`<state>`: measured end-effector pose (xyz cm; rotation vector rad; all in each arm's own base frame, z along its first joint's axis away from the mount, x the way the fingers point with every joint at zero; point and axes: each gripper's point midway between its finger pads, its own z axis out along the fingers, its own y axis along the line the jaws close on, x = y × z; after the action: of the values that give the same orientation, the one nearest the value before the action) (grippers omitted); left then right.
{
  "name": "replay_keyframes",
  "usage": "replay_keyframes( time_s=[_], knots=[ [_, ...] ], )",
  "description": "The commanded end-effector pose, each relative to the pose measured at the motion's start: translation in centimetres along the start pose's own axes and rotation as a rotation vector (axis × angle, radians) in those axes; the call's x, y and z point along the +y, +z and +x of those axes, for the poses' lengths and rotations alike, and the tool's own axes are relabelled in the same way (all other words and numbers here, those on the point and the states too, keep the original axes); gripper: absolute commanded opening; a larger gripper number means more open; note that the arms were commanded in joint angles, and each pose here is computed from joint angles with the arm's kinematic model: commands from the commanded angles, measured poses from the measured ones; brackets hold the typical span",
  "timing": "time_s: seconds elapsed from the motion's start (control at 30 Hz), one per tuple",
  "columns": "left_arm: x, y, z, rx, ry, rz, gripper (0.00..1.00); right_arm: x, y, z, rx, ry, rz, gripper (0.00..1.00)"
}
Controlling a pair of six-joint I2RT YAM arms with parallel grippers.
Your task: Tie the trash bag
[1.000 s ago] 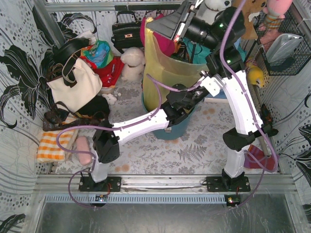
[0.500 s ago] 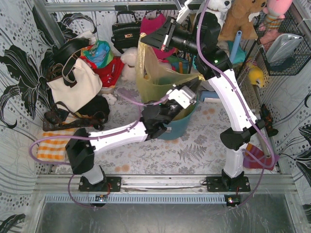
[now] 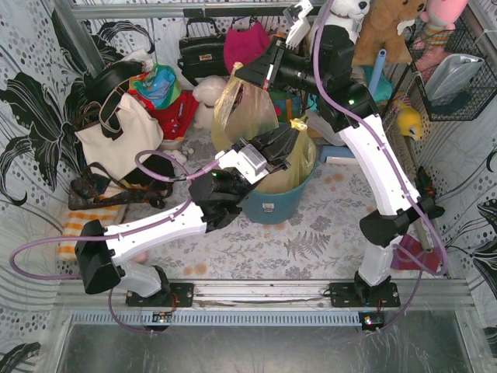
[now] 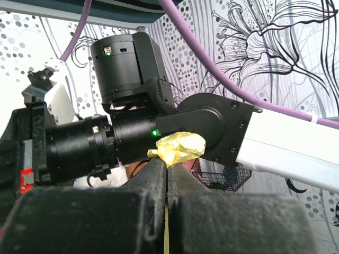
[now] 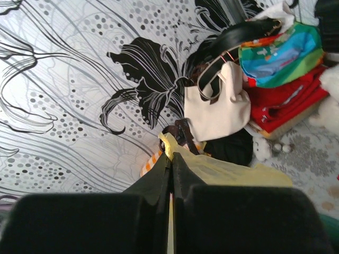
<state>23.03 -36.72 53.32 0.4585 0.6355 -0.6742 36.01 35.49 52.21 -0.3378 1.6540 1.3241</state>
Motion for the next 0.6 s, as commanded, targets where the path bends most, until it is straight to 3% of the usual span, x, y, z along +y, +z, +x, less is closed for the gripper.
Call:
replay_keyframes(
  time_s=[0.0, 0.37, 0.57],
  knots=[
    [-0.1, -0.1, -1.6, -0.035, -0.018, 0.013, 0.0, 0.4, -2.7, -0.5, -0.034, -0.05, 0.052, 0.0],
    [0.6, -0.1, -1.0, -0.01, -0.013, -0.027, 0.0, -1.0, -8.7, 1.2, -0.164, -0.042, 0.185, 0.0],
    [0.6, -0.3, -1.3, -0.011, -0.026, -0.026, 0.0, -0.5, -10.5, 0.9, -0.253, -0.061, 0.164, 0.0]
  ],
)
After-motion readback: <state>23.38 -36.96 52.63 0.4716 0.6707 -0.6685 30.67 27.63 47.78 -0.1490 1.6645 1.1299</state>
